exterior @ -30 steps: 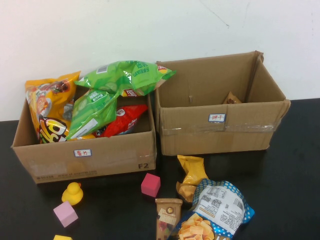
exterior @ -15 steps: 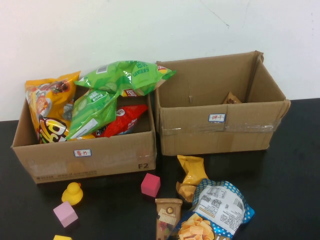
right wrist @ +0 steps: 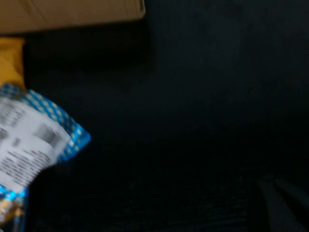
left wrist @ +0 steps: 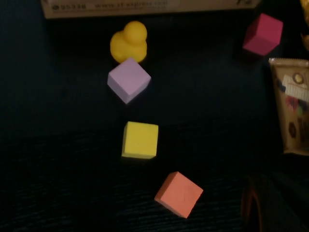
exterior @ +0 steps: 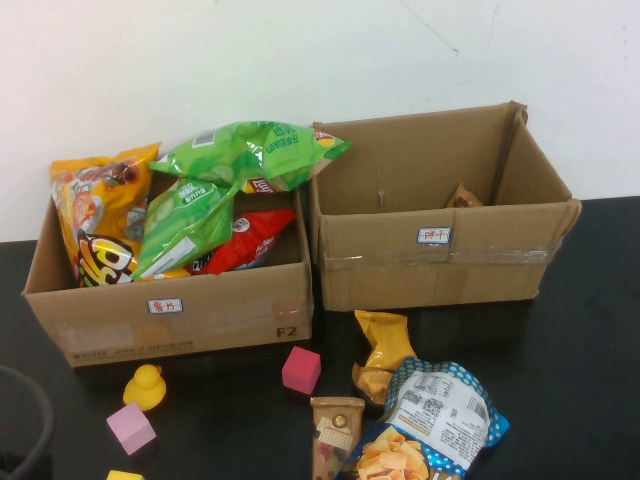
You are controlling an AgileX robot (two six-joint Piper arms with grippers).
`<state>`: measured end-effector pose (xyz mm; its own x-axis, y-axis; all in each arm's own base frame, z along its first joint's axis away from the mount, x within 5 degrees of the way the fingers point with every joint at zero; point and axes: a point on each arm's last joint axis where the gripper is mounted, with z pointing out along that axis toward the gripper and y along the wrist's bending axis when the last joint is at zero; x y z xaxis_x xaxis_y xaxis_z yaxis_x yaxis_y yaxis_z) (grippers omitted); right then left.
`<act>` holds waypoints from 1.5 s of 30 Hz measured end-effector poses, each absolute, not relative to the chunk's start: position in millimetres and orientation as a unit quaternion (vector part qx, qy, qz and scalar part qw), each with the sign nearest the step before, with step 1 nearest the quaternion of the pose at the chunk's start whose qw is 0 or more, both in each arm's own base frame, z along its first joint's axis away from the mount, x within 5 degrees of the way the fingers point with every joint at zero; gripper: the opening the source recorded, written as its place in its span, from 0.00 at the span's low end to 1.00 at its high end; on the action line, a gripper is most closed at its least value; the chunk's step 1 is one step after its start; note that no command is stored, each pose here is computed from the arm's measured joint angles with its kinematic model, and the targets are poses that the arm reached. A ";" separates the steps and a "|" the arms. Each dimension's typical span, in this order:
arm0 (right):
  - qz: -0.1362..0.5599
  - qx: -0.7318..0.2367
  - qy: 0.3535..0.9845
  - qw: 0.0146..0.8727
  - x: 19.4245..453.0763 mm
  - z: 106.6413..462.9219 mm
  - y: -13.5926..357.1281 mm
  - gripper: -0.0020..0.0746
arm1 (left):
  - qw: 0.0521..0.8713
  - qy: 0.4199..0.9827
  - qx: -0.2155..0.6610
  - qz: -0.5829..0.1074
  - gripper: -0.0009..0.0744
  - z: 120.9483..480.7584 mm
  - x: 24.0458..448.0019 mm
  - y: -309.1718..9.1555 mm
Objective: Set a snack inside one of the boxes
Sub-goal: Pick up the potato chip
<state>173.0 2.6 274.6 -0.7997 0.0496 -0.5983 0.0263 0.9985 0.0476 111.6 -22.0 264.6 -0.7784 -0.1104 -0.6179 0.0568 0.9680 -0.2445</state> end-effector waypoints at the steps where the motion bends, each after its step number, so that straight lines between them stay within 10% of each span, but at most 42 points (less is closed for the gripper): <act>1: 0.016 0.019 0.953 0.302 176.4 270.0 2.3 0.02 | 0.329 0.936 -0.013 -0.127 0.01 263.9 112.3 -22.3; 27: 0.067 -0.016 0.990 0.124 222.7 191.7 14.5 0.02 | 0.359 0.911 0.012 -0.203 0.01 271.7 117.0 -36.0; 45: 0.144 -0.328 0.921 0.155 182.6 192.9 152.8 0.02 | 0.371 0.891 0.040 -0.257 0.01 277.9 116.2 -46.0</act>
<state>182.6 152.8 192.9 -0.7369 -0.5589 -0.3804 -0.6482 0.7438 0.1630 116.2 -46.0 277.9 -0.7212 -0.1190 -0.6824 0.2632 0.8642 -0.4289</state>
